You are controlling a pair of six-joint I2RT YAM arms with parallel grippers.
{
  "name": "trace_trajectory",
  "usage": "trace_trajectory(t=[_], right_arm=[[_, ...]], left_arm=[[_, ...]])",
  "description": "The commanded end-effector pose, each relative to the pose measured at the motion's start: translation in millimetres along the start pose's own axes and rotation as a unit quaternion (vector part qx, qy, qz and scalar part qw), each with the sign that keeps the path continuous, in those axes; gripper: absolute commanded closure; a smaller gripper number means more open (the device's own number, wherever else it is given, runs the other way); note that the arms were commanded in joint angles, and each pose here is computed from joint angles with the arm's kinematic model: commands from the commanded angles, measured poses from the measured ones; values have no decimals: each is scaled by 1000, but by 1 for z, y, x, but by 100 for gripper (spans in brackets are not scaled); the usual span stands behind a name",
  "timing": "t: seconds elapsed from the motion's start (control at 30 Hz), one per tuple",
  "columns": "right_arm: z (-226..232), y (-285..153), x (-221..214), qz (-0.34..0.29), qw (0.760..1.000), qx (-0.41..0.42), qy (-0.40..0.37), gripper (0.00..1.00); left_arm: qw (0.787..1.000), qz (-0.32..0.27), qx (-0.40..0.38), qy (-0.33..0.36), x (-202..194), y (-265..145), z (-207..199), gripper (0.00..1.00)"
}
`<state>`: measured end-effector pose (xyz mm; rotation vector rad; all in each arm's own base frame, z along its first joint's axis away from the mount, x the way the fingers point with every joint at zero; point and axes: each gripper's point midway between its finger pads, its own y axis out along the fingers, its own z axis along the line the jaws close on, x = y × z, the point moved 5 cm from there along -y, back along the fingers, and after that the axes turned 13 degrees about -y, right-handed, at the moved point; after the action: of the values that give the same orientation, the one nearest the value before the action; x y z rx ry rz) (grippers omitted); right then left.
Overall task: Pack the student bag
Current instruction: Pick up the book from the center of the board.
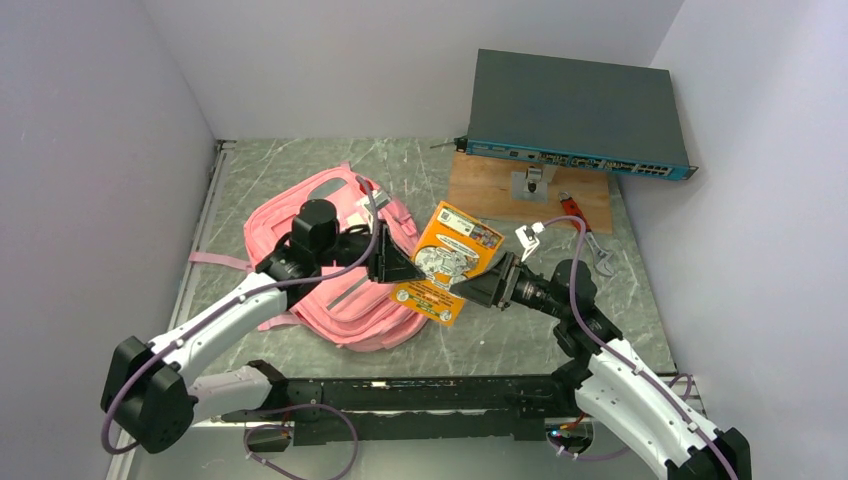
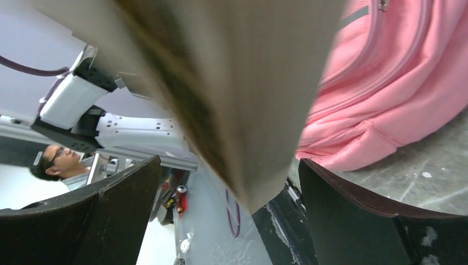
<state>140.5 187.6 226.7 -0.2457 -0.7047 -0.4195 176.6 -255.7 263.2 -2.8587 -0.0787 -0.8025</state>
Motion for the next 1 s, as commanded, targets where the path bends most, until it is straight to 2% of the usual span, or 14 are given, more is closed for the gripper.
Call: trace_trajectory(t=[0.0,0.2,0.4,0.63,0.7,0.77,0.83,0.97], right_arm=[[23,-2,11,-25,997,75,-22,4],[57,-12,21,-51,980,184,-63,5],[74,-14,29,-45,970,221,-93,12],[76,-17,30,-60,968,228,-91,51],[76,-17,30,-64,968,223,-90,69],[72,-15,32,-69,973,204,-87,97],[62,-10,35,-67,983,155,-74,100],[37,-8,40,-65,994,25,-89,100]], left_arm=[[987,-26,-99,121,14,-15,-53,100],[980,-14,-163,113,11,-17,-68,100],[977,1,-176,124,8,-21,-77,100],[984,-13,-114,133,10,-25,-71,99],[989,-20,-77,124,10,-25,-64,92],[991,-34,-17,127,11,-25,-56,74],[987,-58,56,142,14,-27,-48,57],[965,-110,186,151,19,-39,-25,31]])
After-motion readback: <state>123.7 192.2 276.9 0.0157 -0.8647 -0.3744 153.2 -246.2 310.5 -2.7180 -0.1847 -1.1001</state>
